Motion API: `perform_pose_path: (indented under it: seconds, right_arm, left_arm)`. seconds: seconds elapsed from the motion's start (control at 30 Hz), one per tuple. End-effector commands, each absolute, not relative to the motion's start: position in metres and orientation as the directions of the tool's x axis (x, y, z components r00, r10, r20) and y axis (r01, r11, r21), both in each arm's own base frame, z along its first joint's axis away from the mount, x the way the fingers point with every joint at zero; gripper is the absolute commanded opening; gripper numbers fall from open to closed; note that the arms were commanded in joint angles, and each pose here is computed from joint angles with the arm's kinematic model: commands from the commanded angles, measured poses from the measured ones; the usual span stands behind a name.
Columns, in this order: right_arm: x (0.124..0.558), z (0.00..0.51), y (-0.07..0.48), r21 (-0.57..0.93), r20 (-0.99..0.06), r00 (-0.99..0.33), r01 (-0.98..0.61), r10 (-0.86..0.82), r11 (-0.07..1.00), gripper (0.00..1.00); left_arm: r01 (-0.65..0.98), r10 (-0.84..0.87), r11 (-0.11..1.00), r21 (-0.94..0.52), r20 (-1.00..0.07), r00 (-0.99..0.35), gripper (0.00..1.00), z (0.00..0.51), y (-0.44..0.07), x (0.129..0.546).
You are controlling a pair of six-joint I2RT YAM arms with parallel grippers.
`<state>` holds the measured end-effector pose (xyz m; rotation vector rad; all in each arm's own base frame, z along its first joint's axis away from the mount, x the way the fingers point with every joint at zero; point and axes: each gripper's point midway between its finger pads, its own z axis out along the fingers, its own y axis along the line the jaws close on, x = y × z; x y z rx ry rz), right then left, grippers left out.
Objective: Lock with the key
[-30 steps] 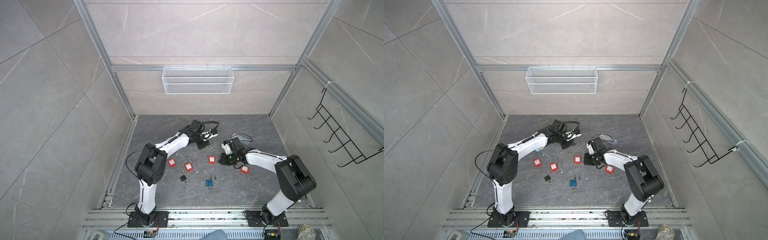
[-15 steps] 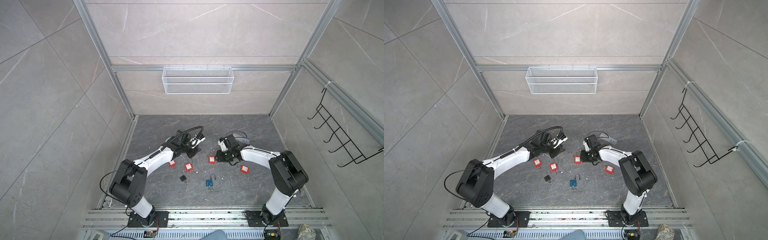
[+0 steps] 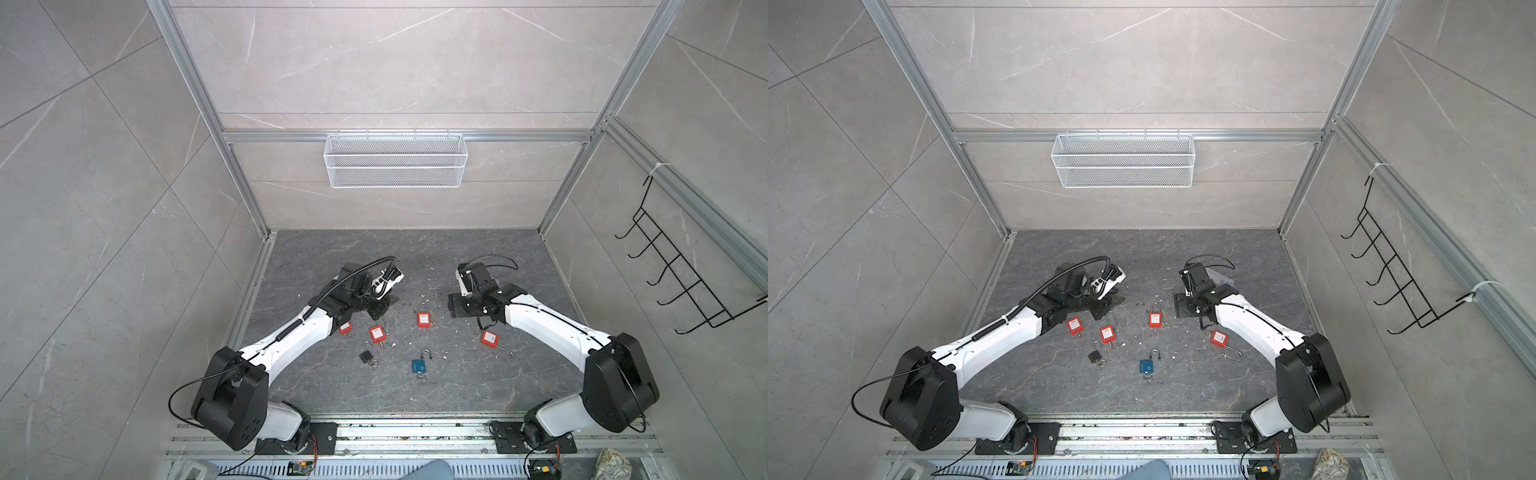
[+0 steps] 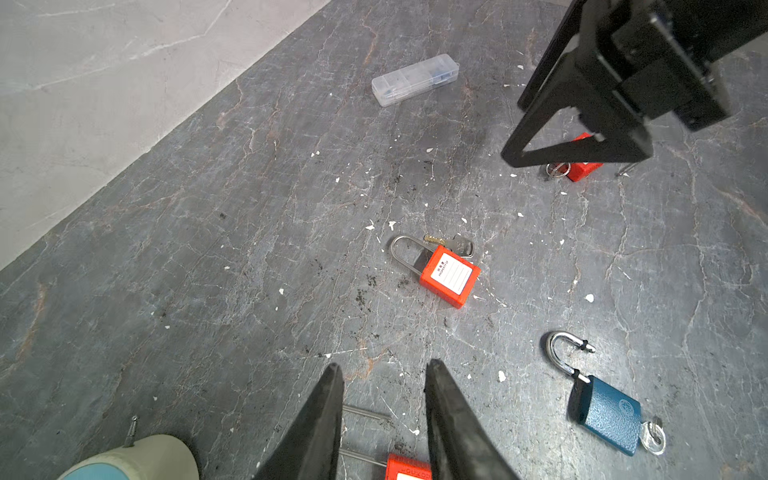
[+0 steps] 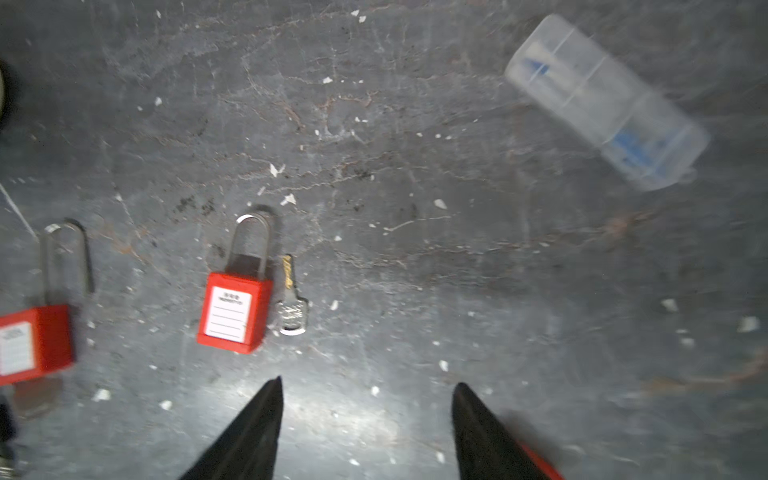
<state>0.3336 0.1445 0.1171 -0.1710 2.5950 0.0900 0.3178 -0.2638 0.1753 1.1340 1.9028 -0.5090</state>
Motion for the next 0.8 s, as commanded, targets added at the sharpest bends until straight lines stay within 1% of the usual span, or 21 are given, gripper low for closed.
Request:
perform_pose_path:
  seconds: [0.0,0.17,0.33,0.43,0.53,0.67,0.77]
  right_arm:
    - [0.308,0.118,0.095,-0.126,-0.464,-0.885,0.008,-0.052,0.992,0.75]
    - [0.283,0.105,0.078,-0.066,-0.433,-0.882,0.240,0.189,0.969,0.76]
    - [0.265,0.093,0.056,0.012,-0.444,-0.774,0.498,0.451,0.867,0.76]
    - [0.259,0.088,0.045,0.037,-0.459,-0.702,0.598,0.545,0.801,0.77]
    - [0.260,0.083,0.042,0.078,-0.462,-0.645,0.654,0.609,0.752,0.77]
    - [0.266,0.070,0.041,0.097,-0.428,-0.638,0.672,0.640,0.734,0.77]
    - [0.269,0.067,0.038,0.075,-0.438,-0.641,0.673,0.631,0.736,0.77]
  left_arm:
    - [0.853,0.486,0.517,0.072,-0.845,-0.224,0.36,0.187,-0.265,0.317]
    - [0.853,0.471,0.520,0.044,-0.848,-0.243,0.35,0.184,-0.268,0.319]
    - [0.853,0.463,0.522,0.027,-0.848,-0.257,0.35,0.182,-0.272,0.321]
    - [0.852,0.463,0.523,0.024,-0.848,-0.260,0.35,0.182,-0.273,0.321]
    - [0.853,0.464,0.522,0.019,-0.845,-0.265,0.35,0.180,-0.273,0.320]
    - [0.852,0.469,0.523,0.018,-0.841,-0.270,0.35,0.176,-0.272,0.319]
    - [0.849,0.472,0.528,0.015,-0.837,-0.279,0.35,0.173,-0.270,0.318]
